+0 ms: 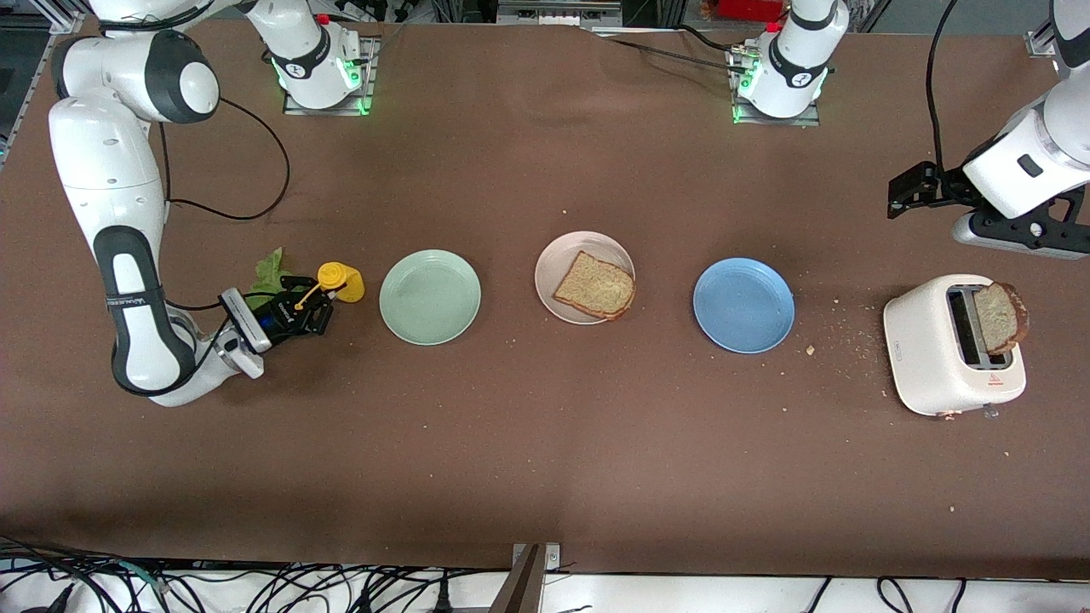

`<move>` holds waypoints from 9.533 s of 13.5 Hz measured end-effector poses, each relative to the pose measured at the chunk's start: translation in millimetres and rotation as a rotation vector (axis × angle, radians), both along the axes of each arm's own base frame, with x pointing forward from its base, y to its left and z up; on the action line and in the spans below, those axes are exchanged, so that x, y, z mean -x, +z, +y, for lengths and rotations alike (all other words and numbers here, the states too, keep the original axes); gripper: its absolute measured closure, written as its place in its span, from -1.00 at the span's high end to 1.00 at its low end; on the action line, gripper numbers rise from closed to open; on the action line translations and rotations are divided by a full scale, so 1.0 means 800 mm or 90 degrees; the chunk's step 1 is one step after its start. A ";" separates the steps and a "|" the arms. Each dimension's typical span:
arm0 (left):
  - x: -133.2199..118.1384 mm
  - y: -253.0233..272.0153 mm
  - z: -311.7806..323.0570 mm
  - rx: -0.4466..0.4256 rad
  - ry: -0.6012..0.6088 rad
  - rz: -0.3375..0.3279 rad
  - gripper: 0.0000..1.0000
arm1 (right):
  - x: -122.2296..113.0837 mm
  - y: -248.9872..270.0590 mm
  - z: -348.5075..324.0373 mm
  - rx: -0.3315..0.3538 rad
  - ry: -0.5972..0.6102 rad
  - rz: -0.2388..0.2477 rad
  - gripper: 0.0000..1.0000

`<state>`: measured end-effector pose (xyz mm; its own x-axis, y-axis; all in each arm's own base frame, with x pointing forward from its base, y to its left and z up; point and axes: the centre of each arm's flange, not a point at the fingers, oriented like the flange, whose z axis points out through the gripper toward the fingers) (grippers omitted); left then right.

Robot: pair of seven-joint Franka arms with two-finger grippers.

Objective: Make sandwich in beige plate with both arms
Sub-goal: 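Set the bottle down on the table and open the right gripper, then raise the right gripper and move it above the green lettuce leaf, then lower the open right gripper toward the lettuce leaf, then close the right gripper on the lettuce leaf stem, then lift the lettuce leaf and carry it over the beige plate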

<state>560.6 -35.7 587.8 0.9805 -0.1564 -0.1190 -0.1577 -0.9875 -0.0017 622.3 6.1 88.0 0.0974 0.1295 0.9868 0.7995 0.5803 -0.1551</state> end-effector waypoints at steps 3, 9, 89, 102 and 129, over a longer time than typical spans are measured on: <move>0.000 0.000 0.000 0.000 0.000 0.000 1.00 | 0.001 -0.010 -0.005 0.013 -0.008 -0.001 -0.75; 0.000 0.000 0.000 0.000 0.000 0.000 1.00 | 0.004 -0.019 -0.017 0.023 -0.016 0.012 0.17; 0.000 0.000 0.000 0.000 0.000 0.000 1.00 | 0.169 0.104 -0.016 1.086 -0.956 0.320 0.59; 0.000 0.002 -0.003 0.000 -0.003 0.000 1.00 | 0.102 0.200 -0.019 1.154 -0.906 0.360 -0.88; -0.024 -0.057 0.130 -0.037 0.099 0.043 1.00 | 0.164 0.404 0.532 1.125 -0.699 0.157 -0.88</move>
